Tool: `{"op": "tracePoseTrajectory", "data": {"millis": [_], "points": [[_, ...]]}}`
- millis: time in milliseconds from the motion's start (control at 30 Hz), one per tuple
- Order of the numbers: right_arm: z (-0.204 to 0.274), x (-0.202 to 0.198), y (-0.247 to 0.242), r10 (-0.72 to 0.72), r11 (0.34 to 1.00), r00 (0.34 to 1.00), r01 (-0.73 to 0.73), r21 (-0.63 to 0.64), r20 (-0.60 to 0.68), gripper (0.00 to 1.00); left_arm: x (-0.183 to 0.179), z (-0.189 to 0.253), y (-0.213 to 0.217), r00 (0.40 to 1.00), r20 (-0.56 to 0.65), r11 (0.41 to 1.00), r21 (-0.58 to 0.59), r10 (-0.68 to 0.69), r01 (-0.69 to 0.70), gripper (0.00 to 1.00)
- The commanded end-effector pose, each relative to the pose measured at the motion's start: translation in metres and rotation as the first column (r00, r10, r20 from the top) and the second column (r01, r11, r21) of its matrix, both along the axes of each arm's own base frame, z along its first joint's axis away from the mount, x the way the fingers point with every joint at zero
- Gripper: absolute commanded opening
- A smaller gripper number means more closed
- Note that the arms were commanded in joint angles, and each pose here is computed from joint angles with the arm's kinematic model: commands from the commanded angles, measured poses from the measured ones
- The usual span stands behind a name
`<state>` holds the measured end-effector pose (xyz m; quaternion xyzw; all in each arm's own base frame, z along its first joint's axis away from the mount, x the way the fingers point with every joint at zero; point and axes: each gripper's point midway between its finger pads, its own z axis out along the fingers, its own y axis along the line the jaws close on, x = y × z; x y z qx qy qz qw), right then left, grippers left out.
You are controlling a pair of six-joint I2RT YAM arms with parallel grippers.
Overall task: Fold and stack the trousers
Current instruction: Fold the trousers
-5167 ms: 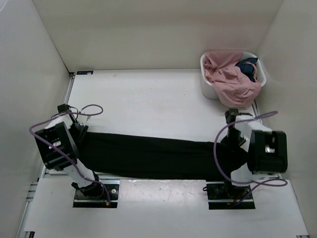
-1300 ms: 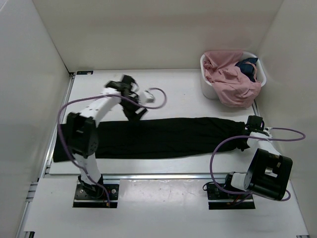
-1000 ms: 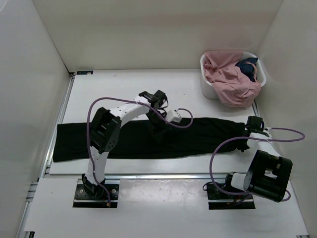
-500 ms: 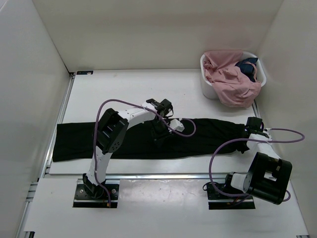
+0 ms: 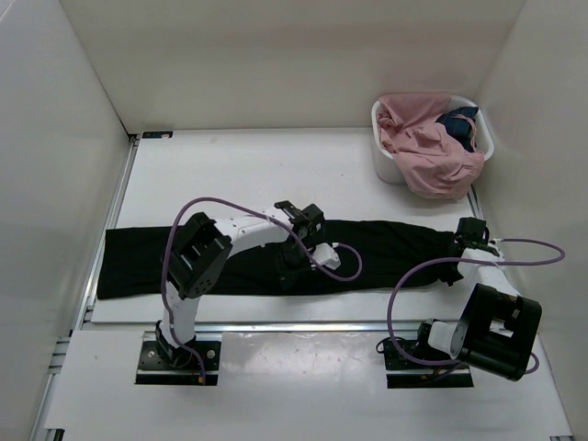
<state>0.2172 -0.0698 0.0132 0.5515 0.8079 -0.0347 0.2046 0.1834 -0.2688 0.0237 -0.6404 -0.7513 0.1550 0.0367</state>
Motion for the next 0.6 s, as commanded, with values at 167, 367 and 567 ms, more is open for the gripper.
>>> {"op": "tracePoseTrajectory", "data": {"millis": [167, 367, 567], "points": [[-0.001, -0.016, -0.001, 0.018, 1.0, 0.998, -0.019, -0.015, -0.062, 0.0, -0.035, 0.019, 0.006, 0.998, 0.028, 0.999, -0.014, -0.052, 0.052, 0.43], [0.006, -0.011, -0.005, 0.039, 0.999, 0.998, -0.041, -0.036, -0.056, 0.1, -0.061, 0.021, 0.011, 0.995, -0.098, 1.0, -0.024, -0.022, 0.02, 0.49], [0.05, 0.004, -0.02, 0.126, 0.982, 0.992, -0.126, -0.139, -0.008, 0.66, -0.056, 0.042, 0.014, 0.999, -0.039, 0.999, -0.039, -0.024, 0.022, 0.69]]}}
